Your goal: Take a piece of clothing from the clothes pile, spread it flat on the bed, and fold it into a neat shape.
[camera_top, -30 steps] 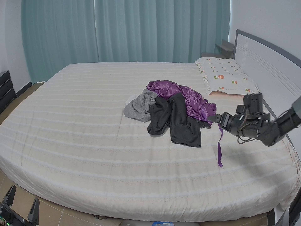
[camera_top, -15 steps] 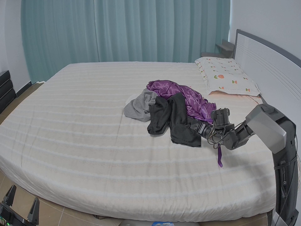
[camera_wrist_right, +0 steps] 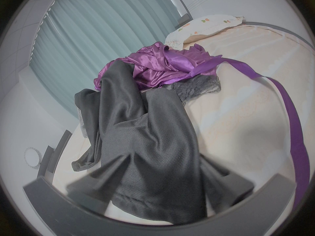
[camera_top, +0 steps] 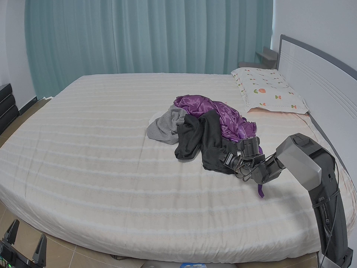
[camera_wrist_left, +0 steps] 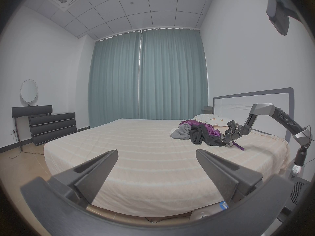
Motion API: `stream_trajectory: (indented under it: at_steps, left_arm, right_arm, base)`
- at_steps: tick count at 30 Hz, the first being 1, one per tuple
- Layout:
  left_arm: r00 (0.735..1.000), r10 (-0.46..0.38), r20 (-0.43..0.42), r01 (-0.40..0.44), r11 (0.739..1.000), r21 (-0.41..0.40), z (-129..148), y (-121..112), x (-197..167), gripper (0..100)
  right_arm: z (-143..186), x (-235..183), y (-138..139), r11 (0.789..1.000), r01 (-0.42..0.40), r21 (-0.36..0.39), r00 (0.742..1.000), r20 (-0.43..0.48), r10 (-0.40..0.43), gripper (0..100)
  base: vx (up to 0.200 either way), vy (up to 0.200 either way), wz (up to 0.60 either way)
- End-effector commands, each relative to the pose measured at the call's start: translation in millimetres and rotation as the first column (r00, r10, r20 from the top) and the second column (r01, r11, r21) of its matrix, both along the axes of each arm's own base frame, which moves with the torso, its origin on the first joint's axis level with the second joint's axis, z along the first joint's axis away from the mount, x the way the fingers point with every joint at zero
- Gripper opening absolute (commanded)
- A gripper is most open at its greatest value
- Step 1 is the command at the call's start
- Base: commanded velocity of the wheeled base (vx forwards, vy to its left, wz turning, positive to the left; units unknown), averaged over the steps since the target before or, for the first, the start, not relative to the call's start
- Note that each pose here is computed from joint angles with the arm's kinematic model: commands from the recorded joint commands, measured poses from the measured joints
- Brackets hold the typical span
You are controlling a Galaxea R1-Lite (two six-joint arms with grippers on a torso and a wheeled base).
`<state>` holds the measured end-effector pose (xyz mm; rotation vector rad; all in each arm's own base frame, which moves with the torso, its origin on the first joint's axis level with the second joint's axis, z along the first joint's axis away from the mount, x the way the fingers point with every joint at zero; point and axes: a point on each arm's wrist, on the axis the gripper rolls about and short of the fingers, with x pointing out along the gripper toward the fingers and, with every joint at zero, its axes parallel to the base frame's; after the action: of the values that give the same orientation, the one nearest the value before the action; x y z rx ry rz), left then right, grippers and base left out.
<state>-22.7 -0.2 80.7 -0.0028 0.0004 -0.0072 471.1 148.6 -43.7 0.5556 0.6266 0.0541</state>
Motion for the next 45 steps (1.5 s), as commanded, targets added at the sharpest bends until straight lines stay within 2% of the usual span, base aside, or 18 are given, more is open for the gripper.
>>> stream_trajectory:
  at_steps: [1,5,12,16,20,23,28,29,32,36,40,42,43,45]
  left_arm:
    - [1.0,0.0,0.0,0.0,1.0,0.0,-5,0,0,100]
    - [1.0,0.0,0.0,0.0,1.0,0.0,-5,0,0,100]
    - [1.0,0.0,0.0,0.0,1.0,0.0,-5,0,0,100]
    - [1.0,0.0,0.0,0.0,1.0,0.0,-5,0,0,100]
    - [1.0,0.0,0.0,0.0,1.0,0.0,-5,0,0,100]
    - [1.0,0.0,0.0,0.0,1.0,0.0,-5,0,0,100]
    - [1.0,-0.002,0.002,0.002,1.0,0.0,-5,0,0,100]
    - [1.0,0.0,0.0,0.0,1.0,0.0,-5,0,0,100]
    - [1.0,0.0,0.0,0.0,1.0,0.0,-5,0,0,100]
    - [1.0,-0.005,0.004,0.005,1.0,0.006,-5,0,0,100]
    - [1.0,-0.027,0.005,0.026,0.999,0.04,-5,-1,0,100]
    - [1.0,-0.031,0.005,0.031,0.999,0.04,-5,-1,0,100]
    - [1.0,-0.028,0.005,0.028,0.999,0.044,-5,-1,0,100]
    - [0.999,-0.03,0.042,0.028,0.999,0.027,2,-1,-2,100]
  right_arm:
    - [-4,0,2,1.0,-0.005,0.001,1.0,-0.005,0.005,0]
    - [2,-1,3,1.0,0.006,0.028,1.0,0.004,-0.006,0]
    - [55,-17,-3,0.976,0.072,0.204,0.997,0.012,-0.076,0]
    - [87,-50,-10,0.965,0.0,0.264,0.999,0.044,-0.013,0]
    - [113,-89,-10,0.952,-0.08,0.296,0.991,0.125,0.044,0]
    - [128,-113,-14,0.946,-0.11,0.303,0.983,0.176,0.058,0]
    - [144,-140,-20,0.941,-0.131,0.312,0.975,0.211,0.066,0]
    - [154,-157,-18,0.935,-0.16,0.318,0.968,0.238,0.084,0]
    - [164,-171,-19,0.929,-0.185,0.322,0.958,0.27,0.097,0]
    - [188,-194,-16,0.917,-0.245,0.313,0.93,0.343,0.132,0]
    - [236,-216,-24,0.891,-0.303,0.337,0.866,0.488,0.11,0]
    - [247,-225,-25,0.882,-0.326,0.34,0.85,0.514,0.116,0]
    - [255,-235,-22,0.869,-0.361,0.338,0.831,0.539,0.136,0]
    - [262,-240,-22,0.865,-0.377,0.331,0.813,0.566,0.138,0]
  base:
    - [0.0,0.0,0.0]
    - [0.0,0.0,0.0]
    - [0.0,0.0,0.0]
    - [0.0,0.0,0.0]
    - [0.0,0.0,0.0]
    - [0.0,0.0,0.0]
    - [0.0,0.0,0.0]
    - [0.0,0.0,0.0]
    - [0.0,0.0,0.0]
    - [0.0,0.0,0.0]
    - [0.0,0.0,0.0]
    - [0.0,0.0,0.0]
    - [0.0,0.0,0.0]
    - [0.0,0.0,0.0]
